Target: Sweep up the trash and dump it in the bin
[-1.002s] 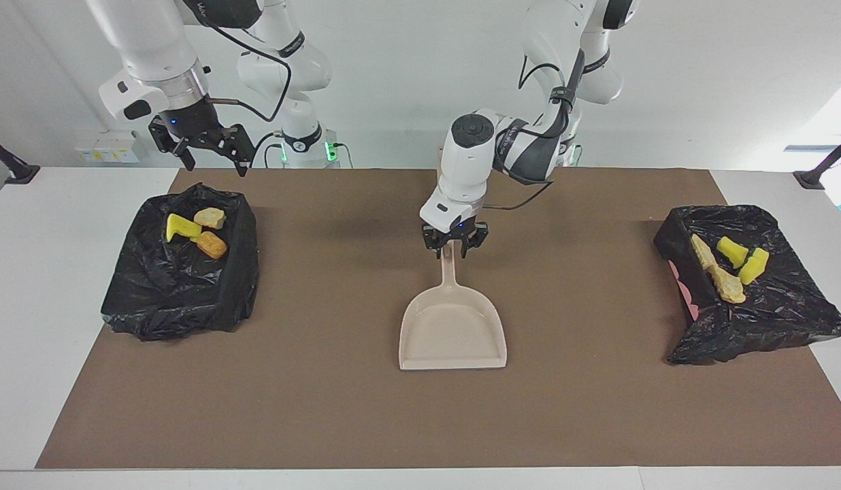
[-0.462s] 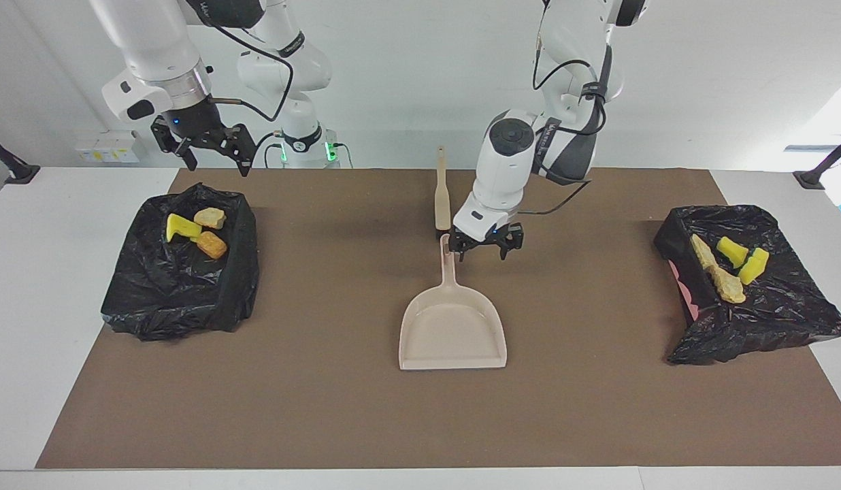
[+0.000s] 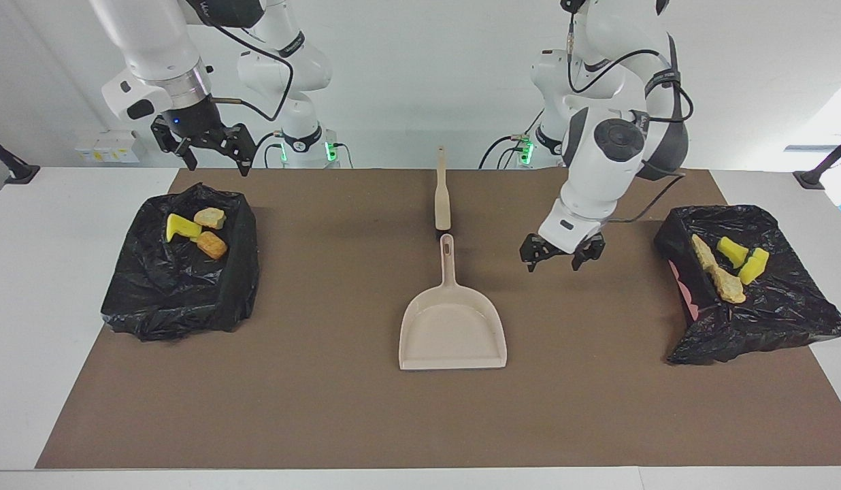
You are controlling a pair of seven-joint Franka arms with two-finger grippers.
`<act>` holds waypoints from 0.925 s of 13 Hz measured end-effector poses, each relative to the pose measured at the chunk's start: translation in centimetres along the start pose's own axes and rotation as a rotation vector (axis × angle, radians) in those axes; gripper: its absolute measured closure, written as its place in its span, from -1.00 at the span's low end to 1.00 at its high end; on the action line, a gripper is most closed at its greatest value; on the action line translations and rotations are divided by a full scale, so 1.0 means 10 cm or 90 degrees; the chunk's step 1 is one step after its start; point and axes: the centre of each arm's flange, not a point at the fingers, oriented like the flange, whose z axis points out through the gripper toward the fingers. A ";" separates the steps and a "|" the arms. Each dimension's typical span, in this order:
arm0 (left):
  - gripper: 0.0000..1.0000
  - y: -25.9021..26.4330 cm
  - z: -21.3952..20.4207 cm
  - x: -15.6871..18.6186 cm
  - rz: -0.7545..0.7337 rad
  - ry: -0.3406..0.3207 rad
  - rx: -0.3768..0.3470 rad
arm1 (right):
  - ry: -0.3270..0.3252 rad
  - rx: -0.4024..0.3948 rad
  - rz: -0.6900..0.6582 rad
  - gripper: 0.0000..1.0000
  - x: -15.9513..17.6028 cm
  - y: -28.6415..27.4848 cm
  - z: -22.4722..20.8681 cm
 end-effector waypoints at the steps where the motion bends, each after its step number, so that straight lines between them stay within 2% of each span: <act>1: -1.00 -0.20 -0.07 0.02 0.010 -0.002 0.000 | 0.000 0.000 0.000 -1.00 0.00 0.00 0.00; 6: -1.00 -1.01 -0.39 0.01 0.024 -0.029 0.001 | 0.000 0.000 0.000 -1.00 0.00 0.00 0.00; 12: -1.00 -1.91 -0.67 -0.09 0.042 -0.034 -0.004 | 0.000 0.000 0.000 -1.00 0.00 0.00 0.00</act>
